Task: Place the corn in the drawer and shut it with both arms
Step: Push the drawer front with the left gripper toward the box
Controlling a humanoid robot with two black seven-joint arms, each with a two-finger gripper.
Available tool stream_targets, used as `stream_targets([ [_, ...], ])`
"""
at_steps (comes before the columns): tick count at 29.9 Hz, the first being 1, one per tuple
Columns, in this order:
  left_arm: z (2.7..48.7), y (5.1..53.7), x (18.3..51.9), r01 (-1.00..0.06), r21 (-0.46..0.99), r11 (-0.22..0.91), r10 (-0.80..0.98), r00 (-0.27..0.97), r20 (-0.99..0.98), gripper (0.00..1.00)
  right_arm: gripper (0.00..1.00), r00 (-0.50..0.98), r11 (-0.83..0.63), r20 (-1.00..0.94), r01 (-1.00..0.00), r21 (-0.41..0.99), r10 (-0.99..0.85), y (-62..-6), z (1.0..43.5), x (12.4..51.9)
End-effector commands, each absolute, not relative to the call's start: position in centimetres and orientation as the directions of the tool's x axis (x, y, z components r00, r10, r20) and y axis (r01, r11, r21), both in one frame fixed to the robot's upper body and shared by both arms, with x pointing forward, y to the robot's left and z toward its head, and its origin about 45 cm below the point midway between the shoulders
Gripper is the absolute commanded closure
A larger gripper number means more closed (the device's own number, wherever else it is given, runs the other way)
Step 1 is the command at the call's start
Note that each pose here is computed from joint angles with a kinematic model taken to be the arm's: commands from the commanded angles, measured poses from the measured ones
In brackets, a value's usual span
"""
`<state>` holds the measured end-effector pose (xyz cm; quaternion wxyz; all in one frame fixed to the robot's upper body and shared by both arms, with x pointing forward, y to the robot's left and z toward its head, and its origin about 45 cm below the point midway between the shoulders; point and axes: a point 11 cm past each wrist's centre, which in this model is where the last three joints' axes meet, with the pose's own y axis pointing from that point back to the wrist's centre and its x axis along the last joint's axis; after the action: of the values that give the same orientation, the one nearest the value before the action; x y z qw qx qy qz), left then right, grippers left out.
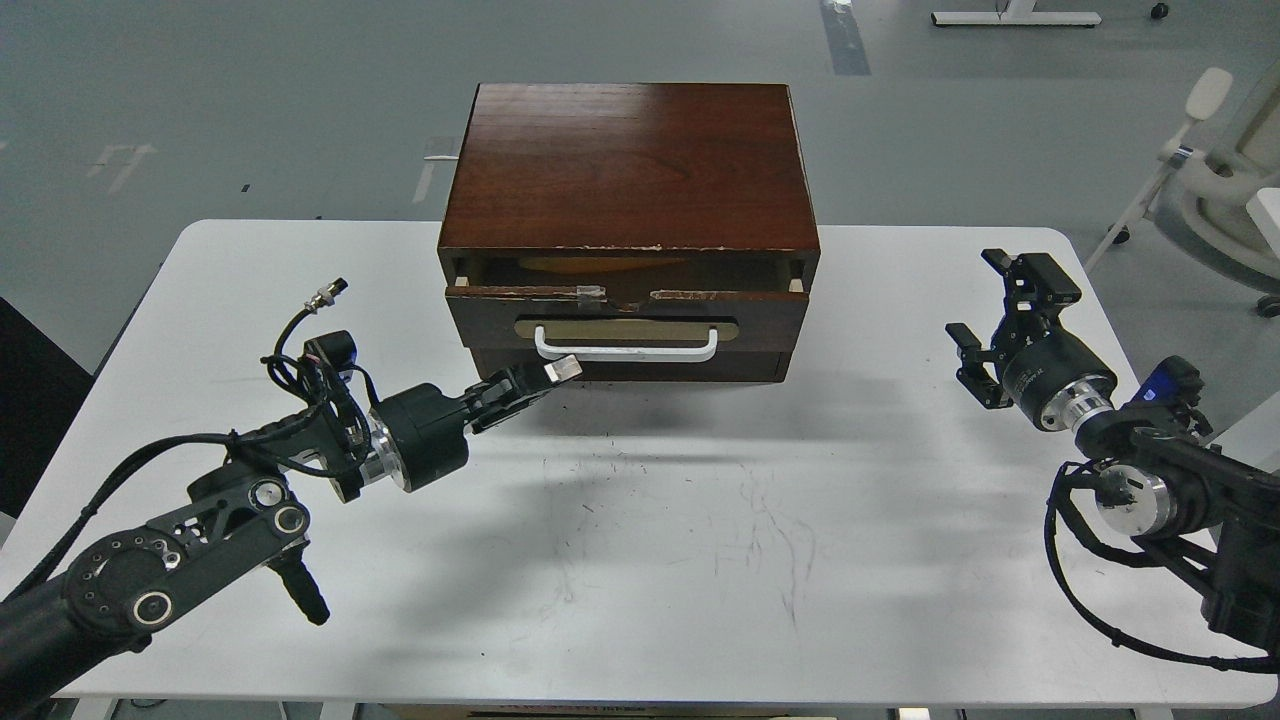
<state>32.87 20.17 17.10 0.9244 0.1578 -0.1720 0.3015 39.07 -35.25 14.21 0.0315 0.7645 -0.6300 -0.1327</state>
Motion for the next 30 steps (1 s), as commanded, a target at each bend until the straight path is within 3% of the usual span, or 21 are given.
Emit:
stream_targets([
  [1, 17.1, 20.4, 33.3, -0.615, 0.197, 0.763, 0.501, 0.756, 0.42, 1.0, 0.02, 0.171, -0.204, -0.163, -0.955, 0.215, -0.972, -35.2, 14.2, 39.1],
  [30, 17.2, 20.0, 37.1, -0.642, 0.206, 0.739, 0.523, 0.738, 0.426, 1.0, 0.02, 0.167, -0.201, -0.165, -0.954, 0.223, -0.972, -35.3, 13.9, 38.8],
])
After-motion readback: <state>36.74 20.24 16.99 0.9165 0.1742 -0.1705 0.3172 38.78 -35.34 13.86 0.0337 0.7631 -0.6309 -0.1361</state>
